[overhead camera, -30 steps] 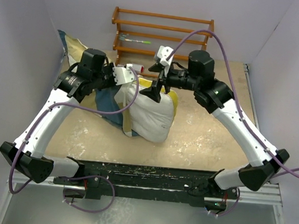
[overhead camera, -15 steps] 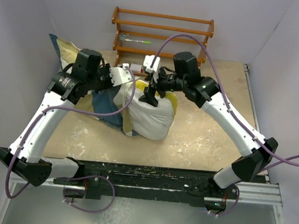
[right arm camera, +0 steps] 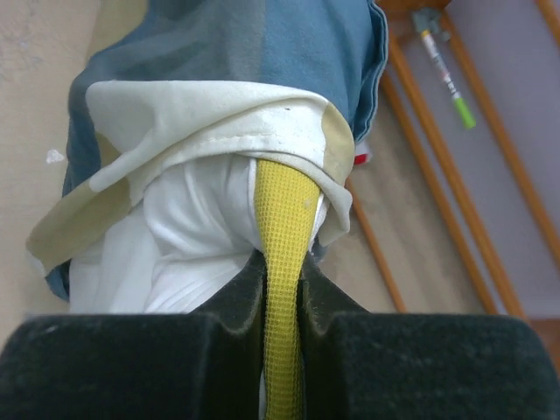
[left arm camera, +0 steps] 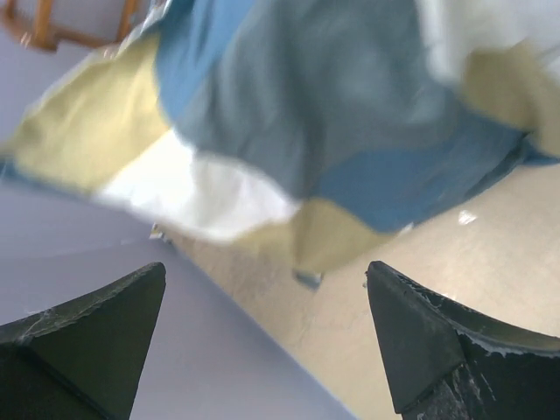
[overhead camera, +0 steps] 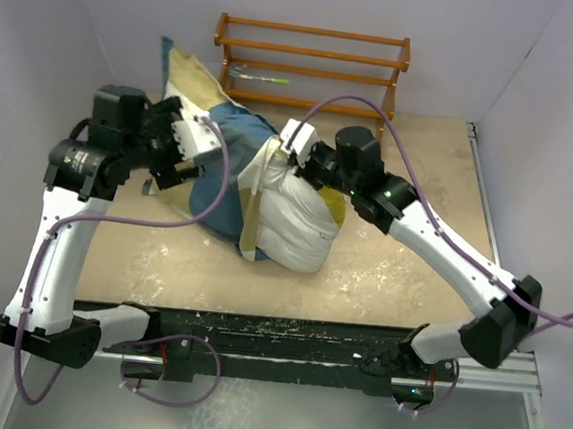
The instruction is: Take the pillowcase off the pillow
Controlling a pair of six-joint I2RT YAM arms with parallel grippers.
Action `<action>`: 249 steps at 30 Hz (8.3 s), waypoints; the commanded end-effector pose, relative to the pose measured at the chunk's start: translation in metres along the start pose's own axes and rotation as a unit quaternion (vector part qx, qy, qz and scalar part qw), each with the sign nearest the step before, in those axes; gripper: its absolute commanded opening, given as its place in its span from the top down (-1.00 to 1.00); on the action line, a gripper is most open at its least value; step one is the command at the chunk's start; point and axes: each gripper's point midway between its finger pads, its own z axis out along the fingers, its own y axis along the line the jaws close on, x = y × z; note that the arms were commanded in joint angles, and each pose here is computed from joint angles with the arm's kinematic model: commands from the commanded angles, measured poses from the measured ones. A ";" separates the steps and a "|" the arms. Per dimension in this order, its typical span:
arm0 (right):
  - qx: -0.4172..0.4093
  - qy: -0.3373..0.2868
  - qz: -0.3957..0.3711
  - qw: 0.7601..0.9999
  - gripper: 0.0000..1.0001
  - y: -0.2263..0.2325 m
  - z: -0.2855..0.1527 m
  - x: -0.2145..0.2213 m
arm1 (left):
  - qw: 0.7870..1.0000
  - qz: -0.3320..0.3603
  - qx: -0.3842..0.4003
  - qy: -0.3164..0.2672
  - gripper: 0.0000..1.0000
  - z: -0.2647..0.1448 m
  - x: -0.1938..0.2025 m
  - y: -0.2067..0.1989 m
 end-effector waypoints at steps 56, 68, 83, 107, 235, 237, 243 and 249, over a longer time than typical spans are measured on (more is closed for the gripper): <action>0.125 -0.159 -0.193 0.960 1.00 -0.040 -0.113 -0.066 | 0.971 0.182 -0.062 0.144 -0.06 0.010 0.141 0.119; 0.195 -0.151 -0.107 0.963 1.00 -0.086 -0.134 -0.068 | 0.983 0.072 -0.160 0.060 1.00 -0.015 0.110 0.157; 0.472 -0.152 0.083 0.865 1.00 -0.200 -0.227 -0.019 | 0.924 -0.050 -0.364 0.103 1.00 -0.125 0.181 0.266; 0.381 -0.283 0.218 0.853 1.00 -0.221 -0.246 -0.028 | 0.956 -0.140 -0.255 0.049 0.65 -0.127 0.208 0.200; 0.445 -0.272 0.213 0.826 1.00 -0.213 -0.290 -0.013 | 0.946 -0.177 -0.269 0.040 1.00 -0.113 0.255 0.135; 0.226 -0.377 0.136 0.888 1.00 -0.147 -0.260 -0.077 | 0.966 -0.161 -0.198 -0.030 0.18 -0.100 0.211 0.112; 0.043 -0.432 0.094 0.896 1.00 -0.080 -0.230 -0.124 | 0.984 -0.103 -0.040 -0.138 -0.98 -0.058 0.115 0.032; 0.010 -0.411 0.081 0.908 1.00 -0.069 -0.220 -0.131 | 0.979 -0.100 0.017 -0.174 -0.98 -0.021 0.077 0.016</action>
